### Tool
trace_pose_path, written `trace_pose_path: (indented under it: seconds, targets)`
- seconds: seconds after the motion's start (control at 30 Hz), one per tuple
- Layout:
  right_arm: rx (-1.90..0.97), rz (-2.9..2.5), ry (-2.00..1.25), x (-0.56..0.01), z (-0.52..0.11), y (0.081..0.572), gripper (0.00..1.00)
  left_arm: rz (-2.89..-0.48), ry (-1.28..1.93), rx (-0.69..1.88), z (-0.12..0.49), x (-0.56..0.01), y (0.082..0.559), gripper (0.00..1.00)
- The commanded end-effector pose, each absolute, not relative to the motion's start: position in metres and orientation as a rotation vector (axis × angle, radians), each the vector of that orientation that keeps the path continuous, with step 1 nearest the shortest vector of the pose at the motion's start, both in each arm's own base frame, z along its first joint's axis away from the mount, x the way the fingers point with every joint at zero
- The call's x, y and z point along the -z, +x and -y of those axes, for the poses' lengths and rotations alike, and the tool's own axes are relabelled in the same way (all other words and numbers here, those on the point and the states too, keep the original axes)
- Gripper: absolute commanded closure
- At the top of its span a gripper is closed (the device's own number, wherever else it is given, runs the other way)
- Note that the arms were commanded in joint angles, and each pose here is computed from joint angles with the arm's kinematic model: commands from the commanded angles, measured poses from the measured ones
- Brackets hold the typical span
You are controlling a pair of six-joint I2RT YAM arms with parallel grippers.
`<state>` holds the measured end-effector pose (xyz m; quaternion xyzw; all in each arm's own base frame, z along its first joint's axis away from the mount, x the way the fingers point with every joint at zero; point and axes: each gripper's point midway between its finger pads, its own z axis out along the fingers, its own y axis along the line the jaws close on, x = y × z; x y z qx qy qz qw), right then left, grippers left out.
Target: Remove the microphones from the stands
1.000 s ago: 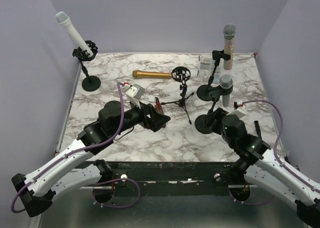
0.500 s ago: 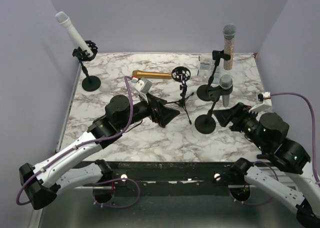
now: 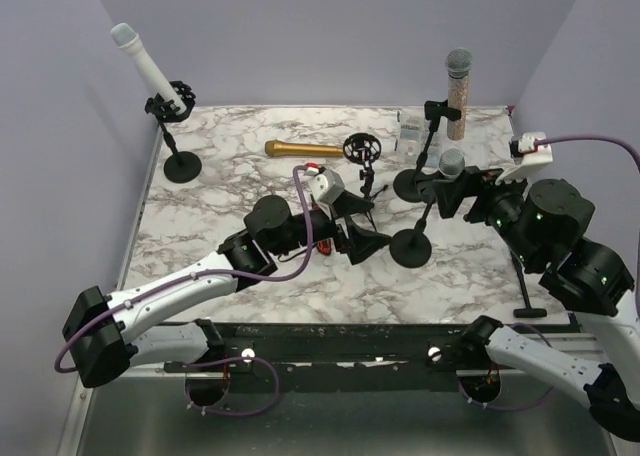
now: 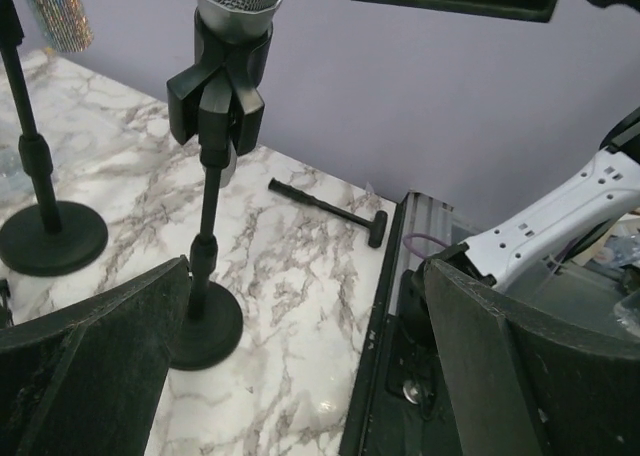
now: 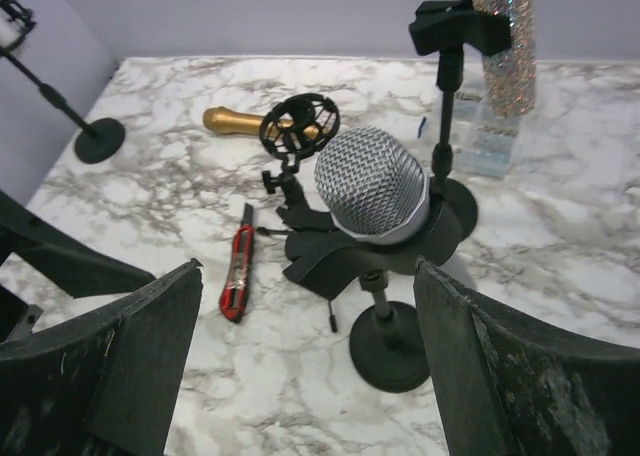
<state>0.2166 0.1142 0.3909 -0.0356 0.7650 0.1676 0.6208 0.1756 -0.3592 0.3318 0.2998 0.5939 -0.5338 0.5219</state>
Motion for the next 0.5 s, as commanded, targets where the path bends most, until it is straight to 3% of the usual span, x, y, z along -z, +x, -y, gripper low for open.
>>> trace_pose_path:
  seconds: [0.0,0.2,0.47]
  targets:
    - [-0.187,-1.761,-0.143,-0.398,-0.098,0.229,0.12,-1.209,0.729,1.189,0.372,-0.363,0.189,0.01]
    - [-0.001,-1.764,-0.210,-0.392,-0.095,0.252,0.13,-1.158,0.722,1.159,0.393,-0.369,0.206,0.03]
    - [0.070,-1.756,-0.259,-0.388,-0.104,0.271,0.29,-1.176,0.730,1.109,0.416,-0.358,0.218,0.04]
